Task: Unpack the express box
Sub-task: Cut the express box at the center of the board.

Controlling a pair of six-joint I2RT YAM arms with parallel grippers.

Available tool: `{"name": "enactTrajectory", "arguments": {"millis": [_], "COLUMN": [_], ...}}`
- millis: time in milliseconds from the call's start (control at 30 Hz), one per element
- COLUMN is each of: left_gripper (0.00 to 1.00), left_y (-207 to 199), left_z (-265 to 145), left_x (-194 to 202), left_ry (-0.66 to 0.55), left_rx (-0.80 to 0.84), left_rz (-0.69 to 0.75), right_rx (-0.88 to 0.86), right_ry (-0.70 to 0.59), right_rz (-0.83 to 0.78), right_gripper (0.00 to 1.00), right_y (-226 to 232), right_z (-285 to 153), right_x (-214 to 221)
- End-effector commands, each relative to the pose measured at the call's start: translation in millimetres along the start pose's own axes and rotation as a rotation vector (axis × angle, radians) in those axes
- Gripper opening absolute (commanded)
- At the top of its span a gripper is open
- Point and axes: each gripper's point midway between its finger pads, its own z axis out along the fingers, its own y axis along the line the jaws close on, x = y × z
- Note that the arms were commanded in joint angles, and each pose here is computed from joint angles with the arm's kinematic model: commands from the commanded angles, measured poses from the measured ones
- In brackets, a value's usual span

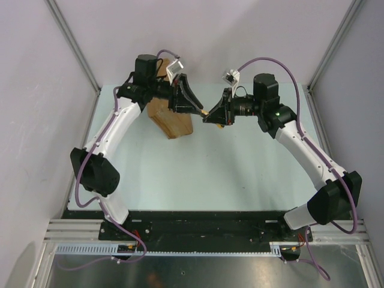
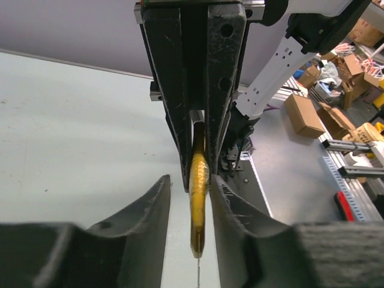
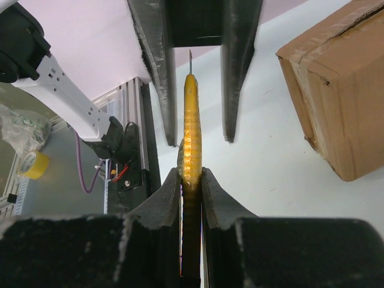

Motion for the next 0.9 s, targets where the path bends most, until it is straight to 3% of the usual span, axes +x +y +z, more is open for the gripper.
{"name": "enactTrajectory", "arguments": {"millis": [0,33,100,133,233,367,400,433,467,500,633,733,800,867], "left_gripper": [0.28,0.20,0.20,0.32,0.39,0.27,0.22,0.08,0.00,0.00,0.00,0.00,0.00,0.00], "left_y": [-35.4,-36.6,-40.9,-40.4,-42.7,-42.5,-43.9,-44.6,-42.8,-39.7,-41.8,-51.7,-59.1,-74.0], "left_z": [-3.5,-3.5,-3.5,-3.5,-3.9,-4.0,-4.3,-4.5,-4.0,-4.2,-6.9,-13.2,-17.8,-22.9], "left_x": [-18.1,-16.0,-15.5,-13.2,-13.1,-11.9,-13.4,-15.3,-16.4,-18.9,-44.6,-77.2,-96.6,-116.0], "left_ry": [-0.016,-0.016,-0.016,-0.015,-0.016,-0.015,-0.015,-0.015,-0.014,-0.014,-0.028,-0.073,-0.121,-0.181], "left_rx": [0.093,0.105,0.110,0.107,0.099,0.090,0.085,0.079,0.062,0.032,-0.067,-0.193,-0.264,-0.316], "left_rz": [0.146,0.140,0.147,0.144,0.153,0.143,0.148,0.156,0.148,0.151,0.170,0.186,0.160,0.129], "right_rx": [-0.001,0.000,-0.003,0.000,-0.010,-0.016,-0.019,-0.017,-0.018,-0.015,0.024,0.079,0.111,0.132], "right_ry": [-0.033,-0.037,-0.051,-0.058,-0.073,-0.085,-0.083,-0.086,-0.083,-0.083,-0.145,-0.306,-0.426,-0.522], "right_rz": [-0.060,-0.061,-0.067,-0.069,-0.075,-0.083,-0.084,-0.088,-0.086,-0.089,-0.136,-0.176,-0.183,-0.179], "right_gripper": [0.00,0.00,0.00,0.00,0.00,0.00,0.00,0.00,0.00,0.00,0.43,0.60,0.66,0.84], "right_y": [11.9,12.5,13.9,14.0,16.5,20.1,20.8,22.0,23.1,23.3,29.7,42.0,53.0,59.7], "right_z": [-4.7,-4.6,-4.6,-5.2,-5.7,-7.6,-7.4,-8.7,-9.0,-9.5,-16.9,-30.4,-44.4,-54.4], "right_x": [-19.2,-19.5,-23.6,-26.0,-30.4,-34.1,-33.1,-34.4,-33.4,-33.4,-44.5,-82.5,-111.9,-132.5]}}
